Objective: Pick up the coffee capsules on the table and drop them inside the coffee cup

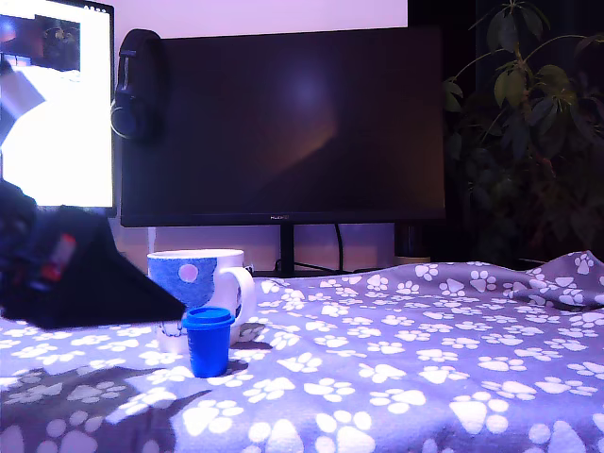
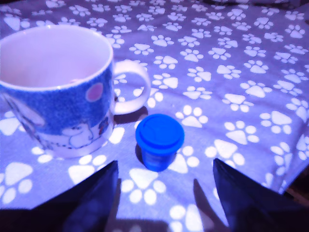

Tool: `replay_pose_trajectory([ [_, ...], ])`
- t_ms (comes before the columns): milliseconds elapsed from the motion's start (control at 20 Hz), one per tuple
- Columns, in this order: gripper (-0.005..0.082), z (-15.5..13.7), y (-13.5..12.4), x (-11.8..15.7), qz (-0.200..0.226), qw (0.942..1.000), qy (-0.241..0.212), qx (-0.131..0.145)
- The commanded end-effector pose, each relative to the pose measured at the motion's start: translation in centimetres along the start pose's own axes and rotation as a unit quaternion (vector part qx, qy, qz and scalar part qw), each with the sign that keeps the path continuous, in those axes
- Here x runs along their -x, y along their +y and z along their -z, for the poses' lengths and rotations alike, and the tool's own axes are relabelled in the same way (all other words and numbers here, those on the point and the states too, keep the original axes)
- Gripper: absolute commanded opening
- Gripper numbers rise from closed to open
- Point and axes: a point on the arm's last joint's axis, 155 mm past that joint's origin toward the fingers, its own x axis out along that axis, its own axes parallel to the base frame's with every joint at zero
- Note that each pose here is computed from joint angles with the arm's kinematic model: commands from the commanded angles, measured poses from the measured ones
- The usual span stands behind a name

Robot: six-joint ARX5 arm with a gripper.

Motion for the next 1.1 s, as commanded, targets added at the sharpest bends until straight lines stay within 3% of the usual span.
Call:
replay_pose_trajectory([
  [0,0.0571,0.7,-0.1,-0.2,0.003,1.0000,0.004,-0.004],
  [650,0.0569,1.9,-0.1,-3.3,0.026,0.9990,0.036,0.002],
  [1050,0.0568,1.0,0.4,-5.0,0.026,0.9991,0.034,-0.003],
])
